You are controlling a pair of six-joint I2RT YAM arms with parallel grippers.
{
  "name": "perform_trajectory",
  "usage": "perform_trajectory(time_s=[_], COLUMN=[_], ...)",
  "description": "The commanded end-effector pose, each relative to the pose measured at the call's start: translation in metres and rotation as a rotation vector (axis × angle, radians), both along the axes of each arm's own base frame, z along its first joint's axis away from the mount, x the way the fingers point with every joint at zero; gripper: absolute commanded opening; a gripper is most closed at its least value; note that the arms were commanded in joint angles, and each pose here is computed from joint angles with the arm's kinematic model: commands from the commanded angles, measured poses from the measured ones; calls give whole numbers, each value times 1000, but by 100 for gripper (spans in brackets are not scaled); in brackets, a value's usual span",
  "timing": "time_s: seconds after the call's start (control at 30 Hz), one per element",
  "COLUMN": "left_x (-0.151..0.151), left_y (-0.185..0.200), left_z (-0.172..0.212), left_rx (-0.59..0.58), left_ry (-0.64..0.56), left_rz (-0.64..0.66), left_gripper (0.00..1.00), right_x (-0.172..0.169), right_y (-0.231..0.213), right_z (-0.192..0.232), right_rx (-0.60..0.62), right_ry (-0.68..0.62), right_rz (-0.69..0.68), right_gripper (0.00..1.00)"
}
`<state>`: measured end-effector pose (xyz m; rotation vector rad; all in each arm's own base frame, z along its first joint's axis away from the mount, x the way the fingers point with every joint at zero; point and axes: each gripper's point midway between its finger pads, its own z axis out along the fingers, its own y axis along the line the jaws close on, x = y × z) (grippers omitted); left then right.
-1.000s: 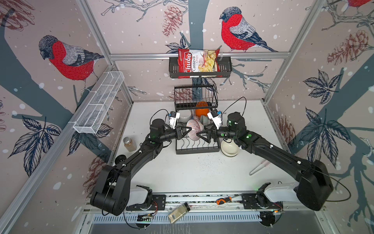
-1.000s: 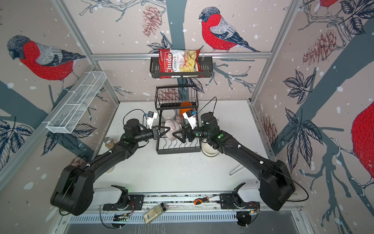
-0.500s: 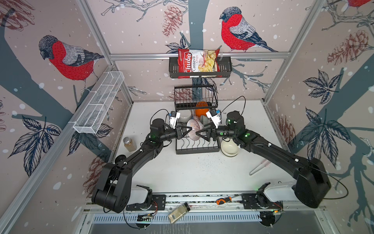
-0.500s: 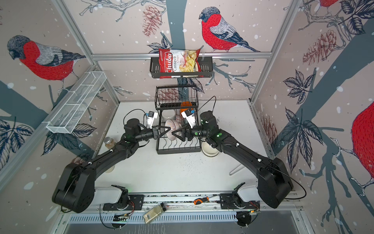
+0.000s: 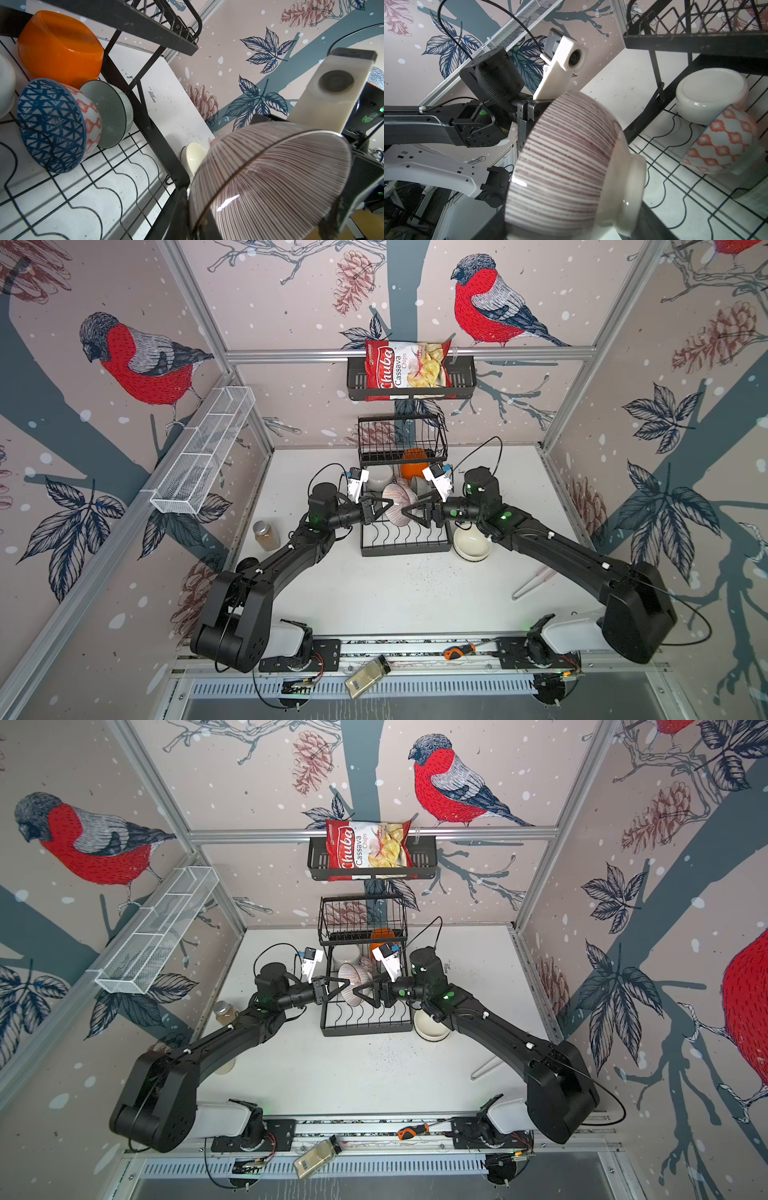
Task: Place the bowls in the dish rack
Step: 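Hold the purple-striped bowl between both grippers above the rack, then lower the bowl into the rack slots with the right gripper while the left gripper releases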
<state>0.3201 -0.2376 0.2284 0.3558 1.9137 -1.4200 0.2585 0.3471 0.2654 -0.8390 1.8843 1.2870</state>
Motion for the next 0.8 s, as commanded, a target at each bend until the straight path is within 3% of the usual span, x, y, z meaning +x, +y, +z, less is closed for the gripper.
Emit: perform_trajectory(time_s=[0.0,0.17,0.77], left_x=[-1,0,7], left_y=[-3,-2,5], left_z=[17,13,-3], left_rx=[-33,-22,29], left_ry=[-68,-60,-24], left_rz=[-22,-16,48], left_gripper=[13,28,42], right_x=[-4,5,42], right_y=[5,1,-18], right_z=[11,8,-20], right_rx=[35,22,-30], right_ry=[-24,-27,27], right_rz=[28,-31,-207], right_gripper=[58,56,50])
